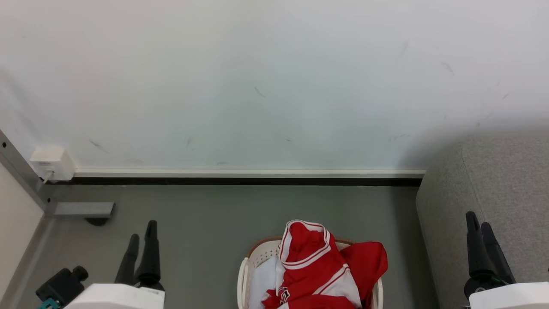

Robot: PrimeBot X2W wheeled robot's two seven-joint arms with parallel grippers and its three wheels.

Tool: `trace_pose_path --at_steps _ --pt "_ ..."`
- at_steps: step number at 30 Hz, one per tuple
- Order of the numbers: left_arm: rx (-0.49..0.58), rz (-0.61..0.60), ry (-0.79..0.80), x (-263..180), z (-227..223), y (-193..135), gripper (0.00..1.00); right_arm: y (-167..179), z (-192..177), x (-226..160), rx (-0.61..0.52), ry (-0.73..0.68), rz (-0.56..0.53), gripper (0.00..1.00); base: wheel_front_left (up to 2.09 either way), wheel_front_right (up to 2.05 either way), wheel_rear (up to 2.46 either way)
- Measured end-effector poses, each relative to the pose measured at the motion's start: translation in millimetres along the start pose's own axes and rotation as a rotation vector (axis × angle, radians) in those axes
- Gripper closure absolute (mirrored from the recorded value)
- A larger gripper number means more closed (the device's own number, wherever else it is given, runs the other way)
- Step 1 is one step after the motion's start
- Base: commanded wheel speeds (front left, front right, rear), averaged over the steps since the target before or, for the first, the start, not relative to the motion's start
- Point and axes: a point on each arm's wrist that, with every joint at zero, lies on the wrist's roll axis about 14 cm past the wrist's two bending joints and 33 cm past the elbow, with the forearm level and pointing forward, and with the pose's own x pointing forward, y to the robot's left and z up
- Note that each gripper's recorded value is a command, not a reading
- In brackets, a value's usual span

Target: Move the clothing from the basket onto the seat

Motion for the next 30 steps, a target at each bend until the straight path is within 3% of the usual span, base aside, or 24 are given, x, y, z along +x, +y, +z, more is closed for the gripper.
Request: trace_pose_path --at_steps 13,30 --pt "0.182 0.008 -0.003 -2.8 -3.4 0.8 0.0 9.1 -5.7 -4.1 -0.185 0.01 0.042 0.0 0.0 0.0 0.0" --pt "0.377 -0.023 -0.036 -1.8 0.5 -5.1 0.0 11.0 -12.3 -6.7 -0.347 0.014 0.066 0.0 0.0 0.0 0.0"
